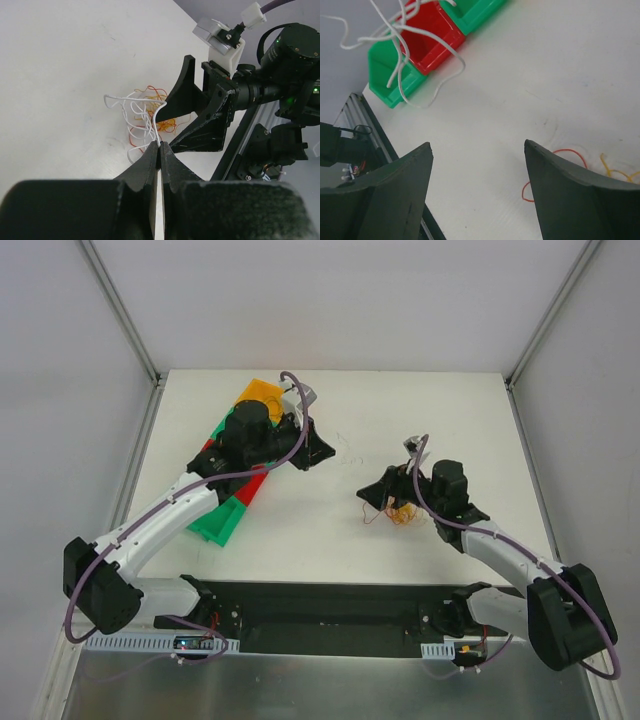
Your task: Untangle the cables
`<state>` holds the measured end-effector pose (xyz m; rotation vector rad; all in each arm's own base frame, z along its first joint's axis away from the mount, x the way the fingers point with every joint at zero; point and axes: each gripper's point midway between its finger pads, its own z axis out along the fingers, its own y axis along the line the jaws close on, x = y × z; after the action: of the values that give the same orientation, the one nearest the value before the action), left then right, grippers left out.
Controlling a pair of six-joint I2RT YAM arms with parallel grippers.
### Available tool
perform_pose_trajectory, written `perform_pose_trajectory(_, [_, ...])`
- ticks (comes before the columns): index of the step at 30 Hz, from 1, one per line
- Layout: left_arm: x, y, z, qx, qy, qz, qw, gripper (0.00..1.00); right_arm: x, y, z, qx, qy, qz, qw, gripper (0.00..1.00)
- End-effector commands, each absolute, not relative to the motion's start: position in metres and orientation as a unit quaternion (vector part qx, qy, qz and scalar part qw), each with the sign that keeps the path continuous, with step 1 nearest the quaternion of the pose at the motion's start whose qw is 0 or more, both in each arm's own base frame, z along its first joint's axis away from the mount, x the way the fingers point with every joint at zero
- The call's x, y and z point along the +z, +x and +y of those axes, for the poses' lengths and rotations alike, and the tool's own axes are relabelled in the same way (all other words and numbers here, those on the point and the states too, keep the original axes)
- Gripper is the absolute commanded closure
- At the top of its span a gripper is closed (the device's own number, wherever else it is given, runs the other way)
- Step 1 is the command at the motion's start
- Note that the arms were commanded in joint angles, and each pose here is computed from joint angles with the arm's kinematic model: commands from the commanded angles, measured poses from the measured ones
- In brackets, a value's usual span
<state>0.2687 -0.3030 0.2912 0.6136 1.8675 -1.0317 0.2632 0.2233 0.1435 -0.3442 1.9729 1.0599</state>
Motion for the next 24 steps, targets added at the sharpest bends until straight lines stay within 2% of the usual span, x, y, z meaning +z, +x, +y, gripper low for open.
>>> perform_pose_trajectory(1, [0.303, 0.265, -0.314, -0.46, 0.247, 0.729, 0.442, 1.0, 0.182, 0.269, 0.238, 0.463, -0.136, 0.747, 0.457, 0.26])
perform_pose_trajectory(13, [0.294, 0.262, -0.325, -0.494, 0.24, 0.726, 0.414, 1.0, 0.185, 0.279, 0.239, 0.472, -0.073, 0.755, 0.449, 0.41])
perform_pose_trajectory(24, [0.289, 0.258, -0.334, -0.52, 0.239, 0.719, 0.395, 1.0, 0.188, 0.292, 0.24, 0.459, -0.048, 0.764, 0.451, 0.43])
